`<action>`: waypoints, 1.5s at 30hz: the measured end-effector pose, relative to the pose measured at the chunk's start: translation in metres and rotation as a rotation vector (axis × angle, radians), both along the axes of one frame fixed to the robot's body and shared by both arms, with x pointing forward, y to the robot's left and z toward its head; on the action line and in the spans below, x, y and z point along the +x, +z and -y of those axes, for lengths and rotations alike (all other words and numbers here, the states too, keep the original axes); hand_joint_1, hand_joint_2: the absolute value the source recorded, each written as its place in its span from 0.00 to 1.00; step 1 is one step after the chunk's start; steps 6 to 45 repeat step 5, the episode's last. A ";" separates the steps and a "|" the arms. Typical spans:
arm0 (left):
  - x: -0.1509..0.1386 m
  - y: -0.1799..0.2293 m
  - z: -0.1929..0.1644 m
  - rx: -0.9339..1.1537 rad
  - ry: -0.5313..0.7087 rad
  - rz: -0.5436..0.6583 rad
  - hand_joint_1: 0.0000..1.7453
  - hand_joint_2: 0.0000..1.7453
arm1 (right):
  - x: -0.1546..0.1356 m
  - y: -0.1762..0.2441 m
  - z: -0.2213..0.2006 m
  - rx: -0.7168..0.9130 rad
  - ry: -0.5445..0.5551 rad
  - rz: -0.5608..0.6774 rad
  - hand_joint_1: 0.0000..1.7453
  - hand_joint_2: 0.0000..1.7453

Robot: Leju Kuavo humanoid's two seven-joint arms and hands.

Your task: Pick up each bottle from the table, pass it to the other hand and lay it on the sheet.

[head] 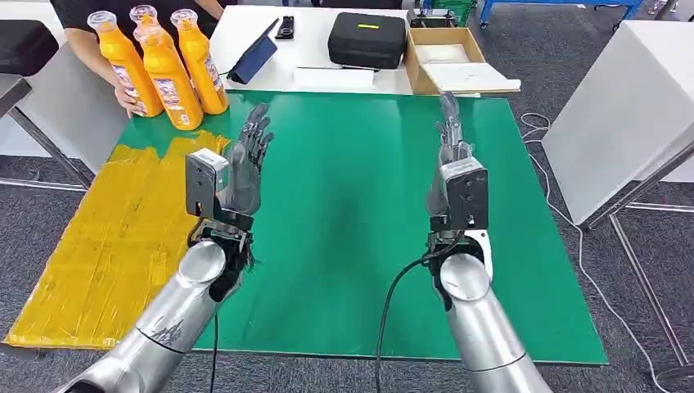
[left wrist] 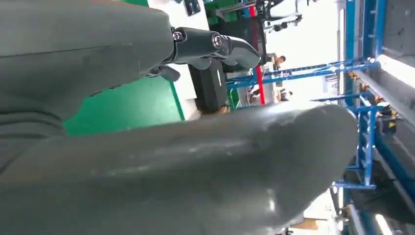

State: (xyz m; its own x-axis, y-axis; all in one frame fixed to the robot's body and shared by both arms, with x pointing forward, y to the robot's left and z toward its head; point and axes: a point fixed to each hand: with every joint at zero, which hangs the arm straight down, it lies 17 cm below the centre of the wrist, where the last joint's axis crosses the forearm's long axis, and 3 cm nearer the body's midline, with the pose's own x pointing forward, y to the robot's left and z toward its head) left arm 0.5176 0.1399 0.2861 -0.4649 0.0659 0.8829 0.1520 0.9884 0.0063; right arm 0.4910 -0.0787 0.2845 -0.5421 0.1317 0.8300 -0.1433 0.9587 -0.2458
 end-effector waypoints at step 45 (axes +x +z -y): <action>0.002 -0.007 0.002 0.008 -0.002 -0.017 0.00 0.00 | -0.004 0.002 -0.006 -0.009 0.016 0.008 0.00 0.00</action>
